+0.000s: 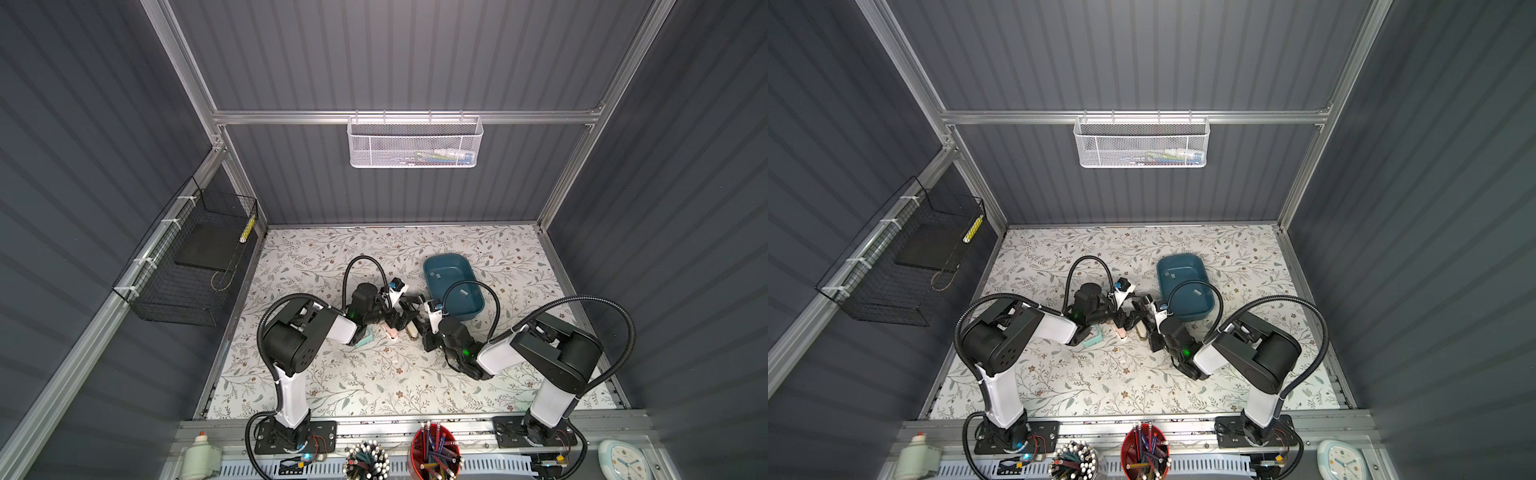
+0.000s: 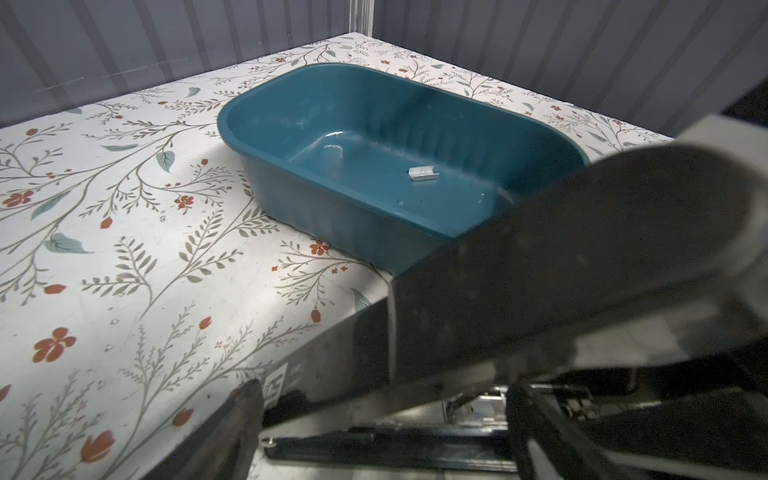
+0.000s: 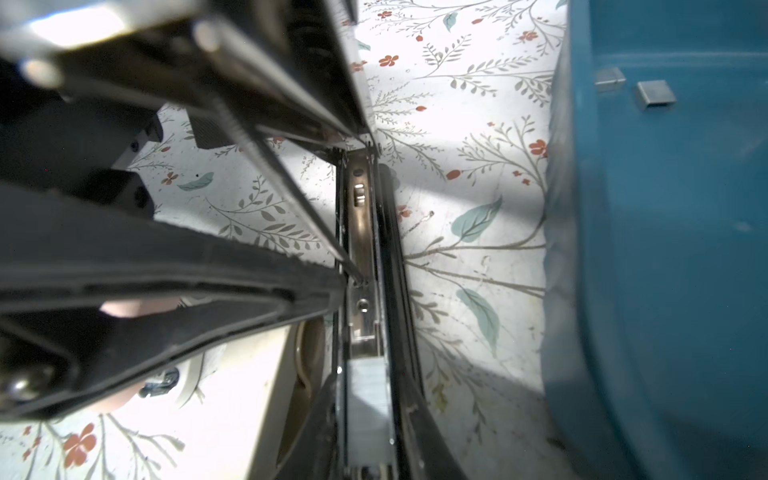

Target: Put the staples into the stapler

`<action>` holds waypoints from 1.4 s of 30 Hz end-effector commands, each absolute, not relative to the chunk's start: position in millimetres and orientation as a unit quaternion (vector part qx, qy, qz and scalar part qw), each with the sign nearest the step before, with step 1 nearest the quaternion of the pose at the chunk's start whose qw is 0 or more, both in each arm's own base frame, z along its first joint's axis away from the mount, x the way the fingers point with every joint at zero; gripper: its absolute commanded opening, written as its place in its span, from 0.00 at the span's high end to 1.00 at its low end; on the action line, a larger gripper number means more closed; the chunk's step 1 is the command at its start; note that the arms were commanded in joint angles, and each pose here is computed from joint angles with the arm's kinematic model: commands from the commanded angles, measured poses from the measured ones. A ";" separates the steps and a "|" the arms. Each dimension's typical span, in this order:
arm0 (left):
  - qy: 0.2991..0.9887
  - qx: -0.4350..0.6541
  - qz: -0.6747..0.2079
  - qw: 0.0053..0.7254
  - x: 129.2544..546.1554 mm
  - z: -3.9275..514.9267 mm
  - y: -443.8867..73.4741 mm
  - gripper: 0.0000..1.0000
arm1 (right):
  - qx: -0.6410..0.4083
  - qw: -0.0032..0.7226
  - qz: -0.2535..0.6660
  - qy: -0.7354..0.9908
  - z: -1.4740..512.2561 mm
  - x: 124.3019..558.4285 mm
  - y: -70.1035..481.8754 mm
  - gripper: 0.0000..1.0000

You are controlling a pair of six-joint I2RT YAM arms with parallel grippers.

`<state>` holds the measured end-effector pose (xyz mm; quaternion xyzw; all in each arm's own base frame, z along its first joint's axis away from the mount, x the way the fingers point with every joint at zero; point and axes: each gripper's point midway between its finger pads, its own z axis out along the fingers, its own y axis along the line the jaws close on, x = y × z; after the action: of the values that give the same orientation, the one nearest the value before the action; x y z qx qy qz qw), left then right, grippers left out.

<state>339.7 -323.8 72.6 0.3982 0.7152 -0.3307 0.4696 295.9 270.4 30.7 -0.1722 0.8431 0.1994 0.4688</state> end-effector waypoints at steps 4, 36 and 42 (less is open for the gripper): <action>0.700 0.414 -0.351 0.464 323.4 83.0 -330.2 0.09 | -0.170 0.463 0.186 0.850 18.3 291.6 263.4 0.71; 0.734 0.334 -0.325 0.494 359.2 130.7 -324.6 0.24 | -0.187 0.534 0.200 0.800 120.0 282.9 254.7 0.60; 0.739 0.343 -0.344 0.467 356.1 111.9 -333.2 0.37 | -0.197 0.503 0.192 0.820 99.7 292.5 269.2 0.69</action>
<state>359.0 -326.0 122.0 0.3382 0.7338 -0.3299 0.4882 291.4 263.9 114.6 -0.1848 0.8051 0.2021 0.5262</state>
